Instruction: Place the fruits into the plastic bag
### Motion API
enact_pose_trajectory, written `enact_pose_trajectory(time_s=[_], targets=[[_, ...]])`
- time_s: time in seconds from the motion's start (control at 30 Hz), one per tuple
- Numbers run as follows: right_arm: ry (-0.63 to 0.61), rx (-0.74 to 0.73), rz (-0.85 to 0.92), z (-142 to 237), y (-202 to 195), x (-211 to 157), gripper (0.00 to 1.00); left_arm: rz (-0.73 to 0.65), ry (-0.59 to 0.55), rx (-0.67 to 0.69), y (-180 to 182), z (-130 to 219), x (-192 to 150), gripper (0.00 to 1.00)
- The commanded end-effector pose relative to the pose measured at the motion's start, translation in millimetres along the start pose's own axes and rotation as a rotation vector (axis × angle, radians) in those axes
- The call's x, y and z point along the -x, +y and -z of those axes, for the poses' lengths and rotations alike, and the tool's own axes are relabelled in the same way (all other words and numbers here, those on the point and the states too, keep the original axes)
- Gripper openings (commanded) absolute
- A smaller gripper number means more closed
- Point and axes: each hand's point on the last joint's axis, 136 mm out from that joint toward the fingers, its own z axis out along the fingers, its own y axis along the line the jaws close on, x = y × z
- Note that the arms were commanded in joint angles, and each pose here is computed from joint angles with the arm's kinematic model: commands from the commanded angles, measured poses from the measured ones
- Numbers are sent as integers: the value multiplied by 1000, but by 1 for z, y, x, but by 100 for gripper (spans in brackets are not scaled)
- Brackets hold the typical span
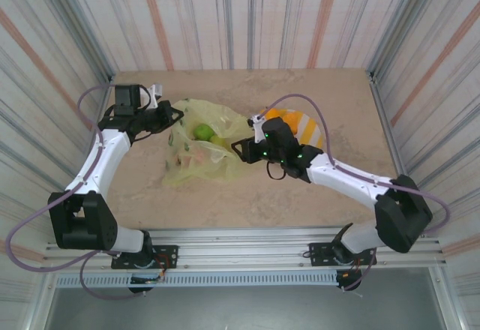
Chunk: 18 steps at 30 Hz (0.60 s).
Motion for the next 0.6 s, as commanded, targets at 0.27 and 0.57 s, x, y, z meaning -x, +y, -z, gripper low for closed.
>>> enact_pose_trajectory(time_s=[0.27, 0.57], targets=[[-165, -299, -36, 86, -78, 31, 69, -3, -23, 13, 5, 7, 3, 0], [-81, -472, -198, 77, -150, 17, 94, 5, -25, 16, 7, 6, 4, 0]])
